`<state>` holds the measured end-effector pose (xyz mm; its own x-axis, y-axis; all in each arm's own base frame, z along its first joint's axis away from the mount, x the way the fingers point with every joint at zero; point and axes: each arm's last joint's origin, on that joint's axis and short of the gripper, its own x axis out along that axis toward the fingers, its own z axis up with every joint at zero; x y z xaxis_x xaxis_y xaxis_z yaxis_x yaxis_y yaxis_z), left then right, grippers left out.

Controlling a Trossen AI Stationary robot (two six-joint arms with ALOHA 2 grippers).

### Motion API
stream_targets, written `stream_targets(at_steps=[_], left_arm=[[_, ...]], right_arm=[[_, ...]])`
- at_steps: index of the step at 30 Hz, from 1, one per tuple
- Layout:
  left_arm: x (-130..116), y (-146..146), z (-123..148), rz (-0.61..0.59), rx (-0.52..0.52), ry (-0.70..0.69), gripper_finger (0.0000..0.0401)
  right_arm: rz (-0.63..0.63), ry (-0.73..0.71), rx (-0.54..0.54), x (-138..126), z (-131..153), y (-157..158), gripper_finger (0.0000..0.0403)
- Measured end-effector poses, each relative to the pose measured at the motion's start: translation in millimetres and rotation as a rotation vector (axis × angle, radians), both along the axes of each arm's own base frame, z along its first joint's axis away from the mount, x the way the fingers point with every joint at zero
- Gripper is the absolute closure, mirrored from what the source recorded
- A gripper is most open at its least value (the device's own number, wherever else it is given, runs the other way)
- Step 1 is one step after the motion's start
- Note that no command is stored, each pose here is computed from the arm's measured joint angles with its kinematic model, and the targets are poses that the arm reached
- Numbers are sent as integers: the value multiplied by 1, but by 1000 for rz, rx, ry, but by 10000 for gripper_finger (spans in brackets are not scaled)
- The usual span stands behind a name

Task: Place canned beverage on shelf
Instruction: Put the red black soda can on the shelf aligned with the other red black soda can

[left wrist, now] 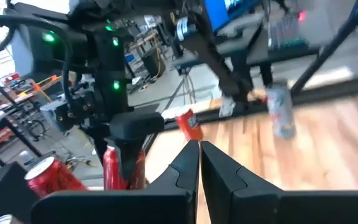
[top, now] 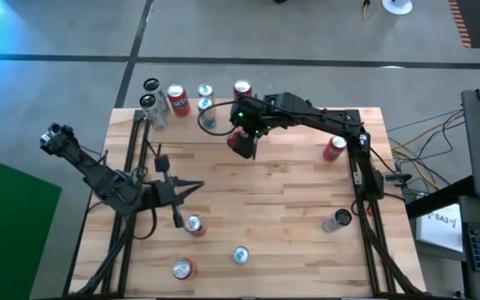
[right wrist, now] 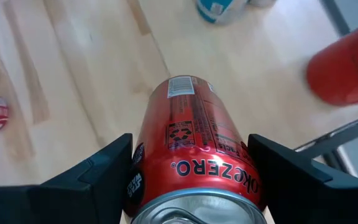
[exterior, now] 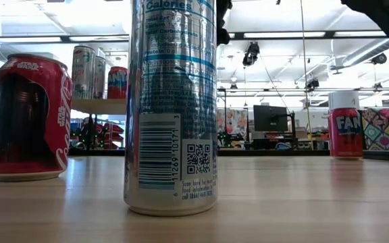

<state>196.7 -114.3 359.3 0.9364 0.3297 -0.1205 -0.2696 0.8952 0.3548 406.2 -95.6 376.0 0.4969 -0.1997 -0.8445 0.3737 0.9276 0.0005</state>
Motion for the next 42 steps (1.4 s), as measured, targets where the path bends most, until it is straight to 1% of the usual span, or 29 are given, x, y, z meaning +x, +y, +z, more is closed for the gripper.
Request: stream_targets(at_steps=[2,6,8,12,16,20,24,28,30,33,37,42], left_arm=[[1,3,-4,-13,32,46,401],[6,10,-14,-97,41,131,401],[11,14,-20,-87,46,151,401],[19,26,-31,-20,44,179,394],[23,37,-39,33,45,200,357],[25,44,-46,63,49,203,294],[27,45,-66,59,86,198,229],[27,46,-88,46,124,148,183],[27,47,-93,47,130,104,169],[28,51,-99,41,114,55,156],[33,53,-108,-33,80,48,151],[43,56,-117,-28,80,42,152]], right_arm=[[15,-6,-16,0,1,0,126],[41,0,-19,-4,6,3,126],[54,4,-24,-7,8,4,126],[90,37,-35,-10,9,9,126],[165,71,-49,-12,9,24,126],[218,91,-49,-15,11,43,126],[225,106,-40,-23,11,63,126],[184,91,-107,-29,3,82,126],[172,59,-121,-31,-4,91,126],[169,-29,-130,-31,-16,99,126],[157,-120,-118,-35,-34,104,126],[160,-189,-128,-37,-54,105,126]])
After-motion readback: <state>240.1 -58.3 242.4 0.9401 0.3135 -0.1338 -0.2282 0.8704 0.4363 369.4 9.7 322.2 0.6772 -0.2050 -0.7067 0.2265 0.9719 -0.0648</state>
